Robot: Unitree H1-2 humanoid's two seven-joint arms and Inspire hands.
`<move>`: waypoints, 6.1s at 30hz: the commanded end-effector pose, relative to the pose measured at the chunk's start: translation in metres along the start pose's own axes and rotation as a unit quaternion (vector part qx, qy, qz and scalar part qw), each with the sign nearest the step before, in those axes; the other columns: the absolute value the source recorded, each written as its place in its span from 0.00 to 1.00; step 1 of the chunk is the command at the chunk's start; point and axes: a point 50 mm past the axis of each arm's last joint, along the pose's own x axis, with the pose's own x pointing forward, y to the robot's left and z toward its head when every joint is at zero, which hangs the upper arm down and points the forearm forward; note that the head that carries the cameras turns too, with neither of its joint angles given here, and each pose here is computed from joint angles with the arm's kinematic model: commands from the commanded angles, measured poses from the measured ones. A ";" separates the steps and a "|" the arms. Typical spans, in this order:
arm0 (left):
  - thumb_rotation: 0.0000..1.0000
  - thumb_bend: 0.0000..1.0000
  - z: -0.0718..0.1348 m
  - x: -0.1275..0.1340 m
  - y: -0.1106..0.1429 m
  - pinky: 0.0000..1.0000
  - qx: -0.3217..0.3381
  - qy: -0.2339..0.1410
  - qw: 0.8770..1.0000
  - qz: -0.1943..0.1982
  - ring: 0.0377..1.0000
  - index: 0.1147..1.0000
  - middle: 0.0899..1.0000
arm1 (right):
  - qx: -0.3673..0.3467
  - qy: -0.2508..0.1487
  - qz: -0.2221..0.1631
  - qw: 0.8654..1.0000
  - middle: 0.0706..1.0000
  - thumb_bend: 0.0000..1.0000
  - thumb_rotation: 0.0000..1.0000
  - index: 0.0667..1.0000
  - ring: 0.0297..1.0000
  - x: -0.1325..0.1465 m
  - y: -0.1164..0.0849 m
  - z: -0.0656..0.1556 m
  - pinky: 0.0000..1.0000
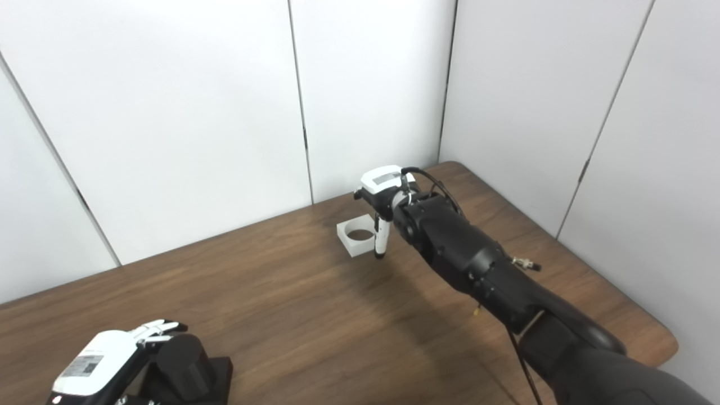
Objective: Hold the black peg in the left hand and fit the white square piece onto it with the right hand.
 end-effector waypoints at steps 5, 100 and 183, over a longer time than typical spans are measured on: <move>0.06 0.52 -0.019 -0.028 -0.033 0.77 0.017 0.043 0.995 -0.085 0.87 0.42 0.83 | -0.019 0.007 -0.047 0.999 0.89 0.92 0.20 0.85 0.88 0.016 -0.026 0.004 0.79; 0.07 0.52 0.018 0.012 -0.038 0.82 0.009 0.058 0.995 -0.084 0.92 0.42 0.88 | 0.097 -0.361 -0.106 0.921 0.78 0.52 0.13 0.44 0.84 -0.071 -0.078 0.057 0.76; 0.07 0.52 0.045 0.031 -0.033 0.84 0.005 0.069 0.995 -0.077 0.94 0.42 0.88 | 0.100 -0.494 -0.030 0.863 0.77 0.52 0.13 0.44 0.82 -0.087 -0.046 0.178 0.72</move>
